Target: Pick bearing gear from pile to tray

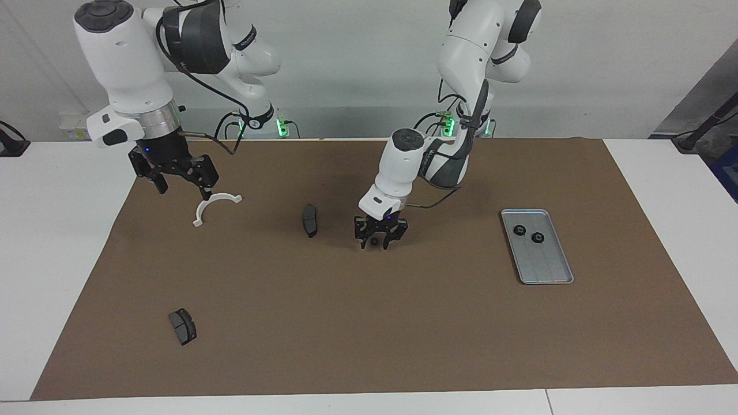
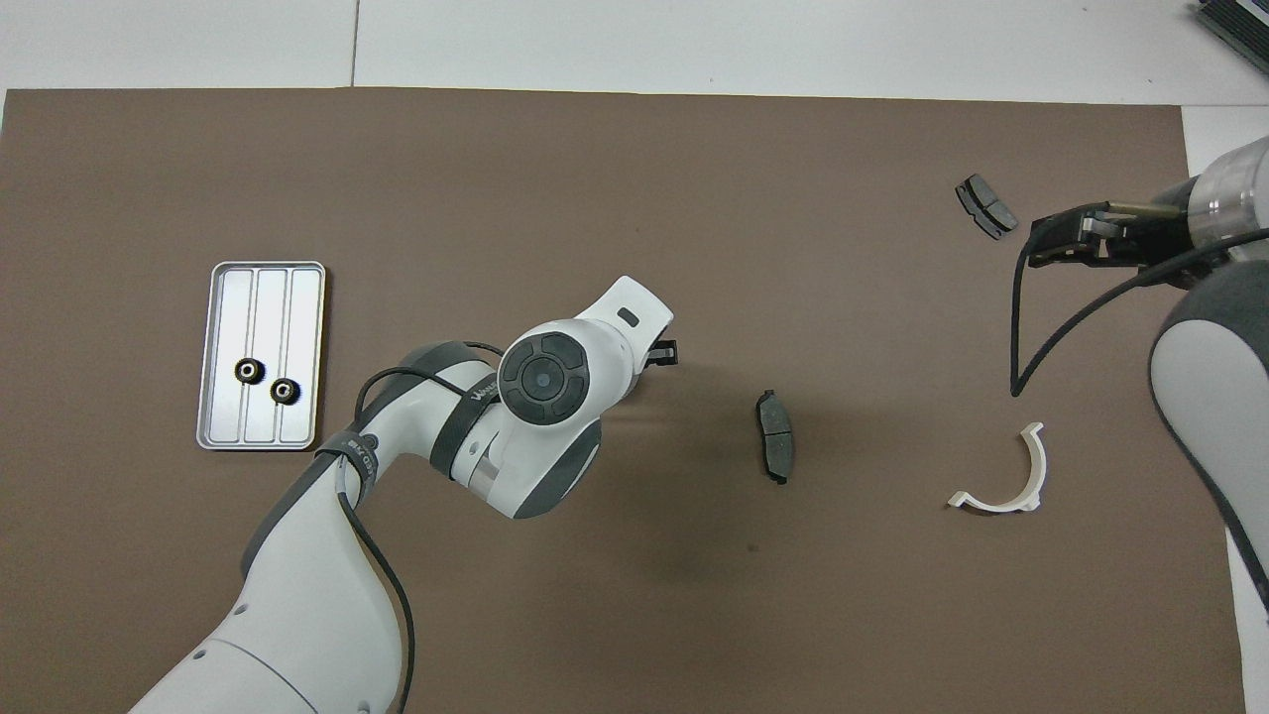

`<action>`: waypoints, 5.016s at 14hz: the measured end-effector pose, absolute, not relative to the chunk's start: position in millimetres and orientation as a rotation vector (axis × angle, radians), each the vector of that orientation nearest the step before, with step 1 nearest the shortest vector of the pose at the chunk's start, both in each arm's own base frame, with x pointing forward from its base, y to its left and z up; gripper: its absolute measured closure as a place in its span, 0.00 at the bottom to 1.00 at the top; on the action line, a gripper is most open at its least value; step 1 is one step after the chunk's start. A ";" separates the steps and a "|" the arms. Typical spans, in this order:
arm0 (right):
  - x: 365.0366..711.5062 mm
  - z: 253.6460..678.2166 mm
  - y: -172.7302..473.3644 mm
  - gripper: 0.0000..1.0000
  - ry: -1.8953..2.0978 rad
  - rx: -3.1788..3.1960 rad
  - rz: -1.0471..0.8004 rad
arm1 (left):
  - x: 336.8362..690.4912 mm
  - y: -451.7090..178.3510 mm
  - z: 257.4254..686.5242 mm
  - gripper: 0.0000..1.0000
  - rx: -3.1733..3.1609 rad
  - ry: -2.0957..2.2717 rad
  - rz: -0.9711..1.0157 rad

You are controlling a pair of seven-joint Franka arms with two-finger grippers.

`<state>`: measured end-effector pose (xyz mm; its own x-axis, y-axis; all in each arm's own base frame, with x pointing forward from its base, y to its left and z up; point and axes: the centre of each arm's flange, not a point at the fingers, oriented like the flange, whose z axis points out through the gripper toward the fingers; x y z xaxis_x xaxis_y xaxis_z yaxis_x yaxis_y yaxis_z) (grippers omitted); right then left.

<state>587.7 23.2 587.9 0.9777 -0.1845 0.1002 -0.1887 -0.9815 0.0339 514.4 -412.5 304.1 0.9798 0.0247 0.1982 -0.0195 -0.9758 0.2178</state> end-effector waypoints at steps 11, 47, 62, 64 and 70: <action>563.2 556.8 45.6 0.00 -0.157 3.135 0.073 | 496.2 -419.1 296.4 0.76 2.960 -0.045 0.220; 559.6 557.3 41.5 0.00 -0.168 3.134 0.081 | 621.9 -16.1 480.8 0.25 3.113 -0.083 0.027; 578.1 591.9 27.2 0.00 -0.205 3.170 -0.023 | 596.0 -74.1 609.1 0.04 3.110 -0.171 -0.105; 576.3 591.9 27.5 0.00 -0.204 3.170 -0.026 | 596.1 -74.8 611.6 0.00 3.111 -0.160 -0.097; 558.2 584.1 34.8 0.00 -0.172 3.144 0.019 | 598.3 -62.5 616.5 0.00 3.115 -0.123 -0.066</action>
<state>558.2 34.8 584.1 0.9939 -0.1094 0.0119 -0.1093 -0.9940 -0.0074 598.3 -62.5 616.5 0.9960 -0.0796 -0.0416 -0.0786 -0.9966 0.0253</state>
